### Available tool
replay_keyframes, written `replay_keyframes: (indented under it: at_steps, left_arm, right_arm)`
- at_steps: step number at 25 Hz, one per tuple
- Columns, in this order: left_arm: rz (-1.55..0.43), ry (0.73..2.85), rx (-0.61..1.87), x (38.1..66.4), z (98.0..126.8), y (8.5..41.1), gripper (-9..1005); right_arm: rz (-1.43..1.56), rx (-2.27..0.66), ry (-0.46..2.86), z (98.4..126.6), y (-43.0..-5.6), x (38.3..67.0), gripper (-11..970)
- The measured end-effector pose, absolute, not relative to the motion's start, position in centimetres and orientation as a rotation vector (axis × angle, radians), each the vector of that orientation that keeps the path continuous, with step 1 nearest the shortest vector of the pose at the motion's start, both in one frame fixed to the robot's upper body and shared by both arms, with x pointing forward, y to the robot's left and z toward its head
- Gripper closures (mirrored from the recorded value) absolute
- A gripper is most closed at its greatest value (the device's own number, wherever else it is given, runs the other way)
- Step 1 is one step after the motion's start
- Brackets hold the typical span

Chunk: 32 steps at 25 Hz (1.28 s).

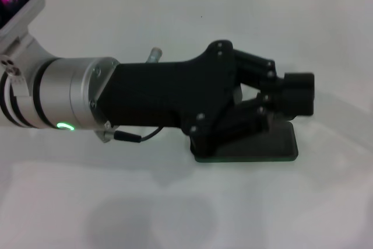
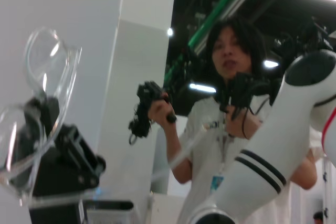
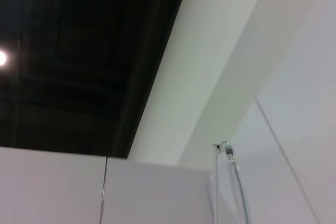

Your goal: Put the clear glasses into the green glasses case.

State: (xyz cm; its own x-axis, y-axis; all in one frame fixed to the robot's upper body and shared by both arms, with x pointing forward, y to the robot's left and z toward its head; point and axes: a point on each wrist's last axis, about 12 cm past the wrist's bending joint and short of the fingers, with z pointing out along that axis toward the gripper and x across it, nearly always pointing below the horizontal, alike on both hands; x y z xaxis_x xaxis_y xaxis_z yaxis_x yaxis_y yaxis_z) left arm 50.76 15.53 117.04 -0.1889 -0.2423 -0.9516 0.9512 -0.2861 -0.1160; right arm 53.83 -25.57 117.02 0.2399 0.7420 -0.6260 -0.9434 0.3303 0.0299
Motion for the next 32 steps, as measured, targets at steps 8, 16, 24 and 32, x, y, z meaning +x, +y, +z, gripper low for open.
replay_keyframes:
  at_steps: [8, 16, 24, 32]
  left_arm:
    - [-1.636, 0.93, 1.07, 51.3, 117.6, 15.1, 893]
    - [-1.63, 0.908, 1.044, 51.5, 117.7, 15.0, 901]
    - [-1.629, 0.9, 1.027, 51.6, 117.8, 15.1, 901]
    - [-1.617, 0.895, 1.002, 51.7, 117.8, 15.4, 901]
  right_arm:
    - [1.242, -0.438, 0.683, 116.5, -23.3, 54.5, 890]
    - [1.274, -0.471, 0.728, 116.2, -22.5, 54.7, 890]
    - [1.291, -0.492, 0.765, 115.7, -22.3, 54.5, 891]
    - [1.314, -0.568, 0.799, 115.2, -21.5, 54.2, 891]
